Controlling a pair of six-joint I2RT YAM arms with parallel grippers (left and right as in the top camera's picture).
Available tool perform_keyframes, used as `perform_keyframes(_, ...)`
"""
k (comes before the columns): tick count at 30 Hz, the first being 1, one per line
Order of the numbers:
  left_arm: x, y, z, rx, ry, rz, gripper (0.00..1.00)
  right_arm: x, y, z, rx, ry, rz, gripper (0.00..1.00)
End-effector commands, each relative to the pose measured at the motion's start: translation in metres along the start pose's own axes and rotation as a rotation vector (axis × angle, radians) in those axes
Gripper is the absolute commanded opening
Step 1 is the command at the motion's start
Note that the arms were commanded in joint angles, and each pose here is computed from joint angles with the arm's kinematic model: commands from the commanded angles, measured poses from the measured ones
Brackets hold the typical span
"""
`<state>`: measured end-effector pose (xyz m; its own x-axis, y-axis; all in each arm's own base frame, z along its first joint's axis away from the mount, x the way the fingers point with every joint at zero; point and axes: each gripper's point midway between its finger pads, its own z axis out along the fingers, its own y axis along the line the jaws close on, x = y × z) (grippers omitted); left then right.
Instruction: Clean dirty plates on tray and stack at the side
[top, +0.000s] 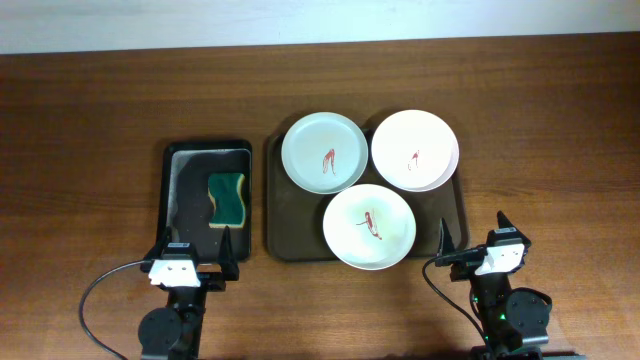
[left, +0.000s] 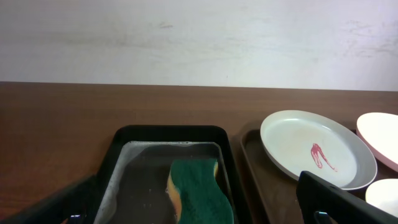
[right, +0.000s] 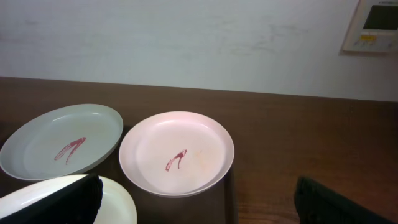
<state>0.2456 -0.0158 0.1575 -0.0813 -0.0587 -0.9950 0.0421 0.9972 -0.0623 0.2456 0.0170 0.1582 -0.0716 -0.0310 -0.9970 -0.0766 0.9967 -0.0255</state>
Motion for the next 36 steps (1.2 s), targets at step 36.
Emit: perform_keyframes(36, -0.025, -0.005, 0.010, -0.003, 0.358, 0.037, 0.99, -0.045, 0.015, 0.004, -0.090, 0.285, 0.083, 0.99)
